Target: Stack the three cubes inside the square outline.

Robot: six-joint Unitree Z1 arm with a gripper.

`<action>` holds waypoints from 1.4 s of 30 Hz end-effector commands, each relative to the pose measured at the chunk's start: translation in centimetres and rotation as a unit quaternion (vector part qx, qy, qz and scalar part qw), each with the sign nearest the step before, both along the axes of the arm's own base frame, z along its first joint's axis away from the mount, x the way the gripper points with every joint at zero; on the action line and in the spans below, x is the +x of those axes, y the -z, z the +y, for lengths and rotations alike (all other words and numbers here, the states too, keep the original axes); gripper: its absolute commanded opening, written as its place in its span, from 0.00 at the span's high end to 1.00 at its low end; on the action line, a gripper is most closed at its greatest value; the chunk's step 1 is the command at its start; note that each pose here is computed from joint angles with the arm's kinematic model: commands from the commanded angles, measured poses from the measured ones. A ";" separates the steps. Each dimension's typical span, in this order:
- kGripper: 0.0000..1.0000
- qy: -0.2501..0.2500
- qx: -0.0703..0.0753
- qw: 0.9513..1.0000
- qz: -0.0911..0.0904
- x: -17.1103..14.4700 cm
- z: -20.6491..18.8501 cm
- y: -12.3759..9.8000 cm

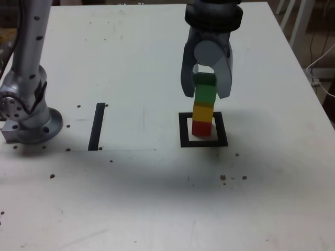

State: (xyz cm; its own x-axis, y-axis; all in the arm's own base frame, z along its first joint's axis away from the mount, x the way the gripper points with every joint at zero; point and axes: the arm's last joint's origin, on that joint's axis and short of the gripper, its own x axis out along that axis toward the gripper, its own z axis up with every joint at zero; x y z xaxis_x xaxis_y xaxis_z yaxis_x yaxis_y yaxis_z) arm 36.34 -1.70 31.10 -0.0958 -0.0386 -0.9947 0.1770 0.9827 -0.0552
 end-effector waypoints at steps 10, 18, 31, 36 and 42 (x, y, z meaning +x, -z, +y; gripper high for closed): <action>0.65 -0.002 -0.002 1.000 0.006 0.3 0.6 1.1; 0.04 0.002 -0.003 1.000 0.006 0.2 0.7 1.2; 0.01 -0.006 0.016 1.000 -0.017 -2.9 0.9 -1.5; 0.01 -0.025 0.038 0.999 -0.025 -6.1 1.2 -3.1; 0.00 -0.044 0.056 0.997 -0.024 -10.4 1.6 -4.1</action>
State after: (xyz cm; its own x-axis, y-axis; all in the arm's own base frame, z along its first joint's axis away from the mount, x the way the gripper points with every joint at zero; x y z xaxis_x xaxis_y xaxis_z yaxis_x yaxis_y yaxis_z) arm 26.64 -0.19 34.88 -0.0559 0.0642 -0.9964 0.0970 0.9936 0.0586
